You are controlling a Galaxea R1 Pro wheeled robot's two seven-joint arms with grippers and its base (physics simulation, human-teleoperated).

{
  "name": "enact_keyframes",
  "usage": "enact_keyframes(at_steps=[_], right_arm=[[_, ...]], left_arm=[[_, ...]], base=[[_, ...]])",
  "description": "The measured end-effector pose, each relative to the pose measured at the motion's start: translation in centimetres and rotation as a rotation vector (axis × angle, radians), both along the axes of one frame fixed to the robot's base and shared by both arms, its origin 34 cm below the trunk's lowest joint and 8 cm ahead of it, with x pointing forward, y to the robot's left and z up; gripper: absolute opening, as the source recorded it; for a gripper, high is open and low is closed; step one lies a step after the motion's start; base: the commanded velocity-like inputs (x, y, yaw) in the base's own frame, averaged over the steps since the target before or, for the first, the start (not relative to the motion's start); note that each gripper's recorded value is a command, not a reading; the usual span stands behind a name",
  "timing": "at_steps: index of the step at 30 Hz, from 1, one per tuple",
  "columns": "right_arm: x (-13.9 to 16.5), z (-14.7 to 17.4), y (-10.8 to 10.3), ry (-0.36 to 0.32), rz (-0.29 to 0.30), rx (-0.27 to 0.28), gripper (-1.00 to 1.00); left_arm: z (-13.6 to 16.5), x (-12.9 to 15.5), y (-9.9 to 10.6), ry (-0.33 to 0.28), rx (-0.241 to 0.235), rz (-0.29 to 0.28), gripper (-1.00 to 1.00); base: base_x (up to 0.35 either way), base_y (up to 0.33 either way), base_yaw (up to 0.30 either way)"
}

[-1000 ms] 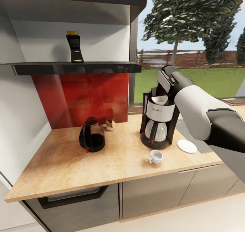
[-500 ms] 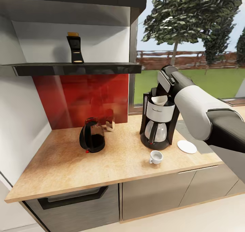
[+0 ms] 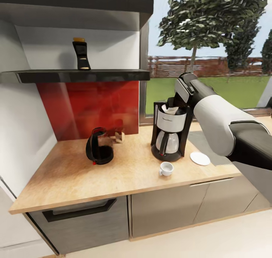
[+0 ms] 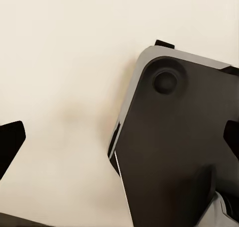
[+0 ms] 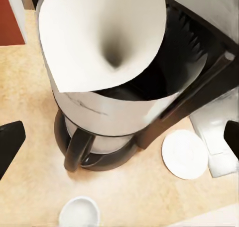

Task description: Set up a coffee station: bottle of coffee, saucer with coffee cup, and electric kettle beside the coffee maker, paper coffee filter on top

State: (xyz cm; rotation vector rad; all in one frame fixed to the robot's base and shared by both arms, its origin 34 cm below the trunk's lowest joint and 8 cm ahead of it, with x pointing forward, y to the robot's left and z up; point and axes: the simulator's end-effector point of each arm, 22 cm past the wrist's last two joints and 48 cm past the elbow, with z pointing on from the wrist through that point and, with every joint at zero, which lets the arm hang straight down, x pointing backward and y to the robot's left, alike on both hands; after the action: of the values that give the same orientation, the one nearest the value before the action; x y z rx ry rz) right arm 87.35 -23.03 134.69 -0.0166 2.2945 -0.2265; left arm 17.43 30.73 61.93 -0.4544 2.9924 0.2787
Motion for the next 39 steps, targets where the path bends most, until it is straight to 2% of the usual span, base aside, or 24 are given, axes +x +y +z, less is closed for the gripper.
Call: enact_keyframes(at_steps=[7,14,23,26,31,36,37,39], right_arm=[[0.0,0.0,0.0,0.0,0.0,0.0,1.0],[-0.2,0.4,0.0,-0.005,0.0,0.0,1.0],[-0.6,0.8,0.0,-0.009,0.0,0.0,1.0],[-0.8,-0.1,-0.1,0.015,-0.001,-0.002,1.0],[-1.7,-3.1,-0.3,0.093,-0.004,-0.012,1.0],[-2.3,-4.8,-0.5,0.138,-0.005,-0.017,1.0],[-2.3,-4.8,-0.5,0.136,-0.006,-0.017,1.0],[-1.1,-3.9,-0.5,0.068,-0.005,-0.011,1.0]], left_arm=[[0.0,0.1,0.0,-0.002,0.0,0.0,1.0],[0.1,0.3,0.0,-0.008,0.0,0.0,1.0],[0.1,0.6,0.1,-0.018,0.001,0.001,1.0],[0.1,0.8,0.1,-0.021,0.002,0.001,1.0],[0.2,1.0,0.0,-0.026,0.001,0.001,1.0],[0.2,1.1,0.0,-0.028,0.001,0.002,1.0],[0.2,1.1,0.0,-0.029,0.001,0.001,1.0],[0.2,1.1,0.0,-0.029,0.001,0.001,1.0]], base=[[-0.158,-0.206,-0.025],[-0.125,-0.178,-0.219],[-0.02,-0.021,-0.249],[0.0,-0.001,-0.25],[0.0,0.0,-0.233],[0.0,0.0,-0.056],[0.0,0.0,-0.012],[0.0,0.0,-0.006]])
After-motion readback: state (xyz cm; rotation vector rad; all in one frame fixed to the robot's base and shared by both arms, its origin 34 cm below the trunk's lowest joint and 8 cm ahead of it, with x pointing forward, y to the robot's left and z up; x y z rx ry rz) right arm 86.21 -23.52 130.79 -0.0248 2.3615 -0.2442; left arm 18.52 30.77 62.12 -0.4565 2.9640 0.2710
